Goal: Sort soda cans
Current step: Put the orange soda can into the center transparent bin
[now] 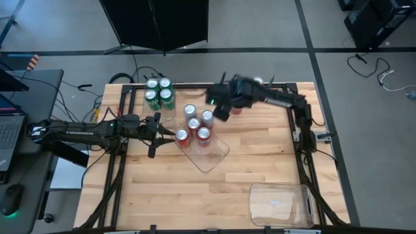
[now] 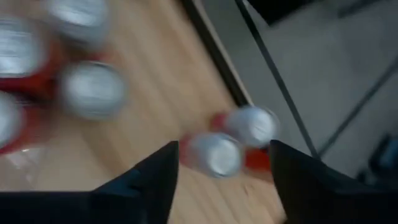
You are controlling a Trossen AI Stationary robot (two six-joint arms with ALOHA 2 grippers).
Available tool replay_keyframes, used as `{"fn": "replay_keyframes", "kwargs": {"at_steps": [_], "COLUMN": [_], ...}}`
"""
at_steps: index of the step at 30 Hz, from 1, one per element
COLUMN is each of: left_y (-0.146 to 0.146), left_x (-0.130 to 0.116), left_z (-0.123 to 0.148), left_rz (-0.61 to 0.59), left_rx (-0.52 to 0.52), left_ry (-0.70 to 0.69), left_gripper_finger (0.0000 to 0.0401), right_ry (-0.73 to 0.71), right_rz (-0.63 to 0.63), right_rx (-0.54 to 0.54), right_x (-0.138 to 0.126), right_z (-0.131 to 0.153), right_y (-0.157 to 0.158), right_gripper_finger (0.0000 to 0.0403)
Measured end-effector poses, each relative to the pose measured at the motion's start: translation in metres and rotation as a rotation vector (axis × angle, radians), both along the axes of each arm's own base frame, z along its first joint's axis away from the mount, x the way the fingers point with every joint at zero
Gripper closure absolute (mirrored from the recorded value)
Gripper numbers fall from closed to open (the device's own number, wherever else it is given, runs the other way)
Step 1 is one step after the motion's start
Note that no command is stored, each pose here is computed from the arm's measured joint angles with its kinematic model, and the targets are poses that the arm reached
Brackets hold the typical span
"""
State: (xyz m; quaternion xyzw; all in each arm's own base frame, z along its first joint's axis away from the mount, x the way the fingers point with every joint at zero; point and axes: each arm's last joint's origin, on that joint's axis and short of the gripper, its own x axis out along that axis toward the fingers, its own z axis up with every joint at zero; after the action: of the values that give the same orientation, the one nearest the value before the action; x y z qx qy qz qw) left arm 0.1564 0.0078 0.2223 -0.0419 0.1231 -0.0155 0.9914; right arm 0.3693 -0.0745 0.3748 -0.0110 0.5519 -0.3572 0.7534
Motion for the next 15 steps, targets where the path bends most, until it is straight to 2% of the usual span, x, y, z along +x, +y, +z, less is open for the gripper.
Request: {"fn": "replay_keyframes", "kwargs": {"at_steps": [4,7,11,15], "left_y": [0.000,0.000,0.000,0.000], "left_x": [0.000,-0.001,-0.001,-0.001], "left_z": [-0.001,-0.002,-0.003,-0.002], "left_rz": [0.001,0.001,0.001,0.001], "left_rx": [-0.003,-0.004,-0.004,-0.004], "left_ry": [0.010,0.022,0.027,0.026], "left_gripper_finger": [0.0270,0.0270,0.0270,0.0270], "right_ry": [0.051,0.038,-0.034,-0.147], "right_rz": [-0.138,-0.231,-0.310,-0.357], "right_rx": [0.021,0.070,0.160,0.218], "right_x": [-0.028,-0.053,-0.085,-0.115], "right_z": [-0.010,-0.021,-0.045,-0.060], "right_y": [-0.045,-0.076,-0.114,-0.143], "right_gripper_finger": [0.0218,0.0248,0.0276,0.0285]}}
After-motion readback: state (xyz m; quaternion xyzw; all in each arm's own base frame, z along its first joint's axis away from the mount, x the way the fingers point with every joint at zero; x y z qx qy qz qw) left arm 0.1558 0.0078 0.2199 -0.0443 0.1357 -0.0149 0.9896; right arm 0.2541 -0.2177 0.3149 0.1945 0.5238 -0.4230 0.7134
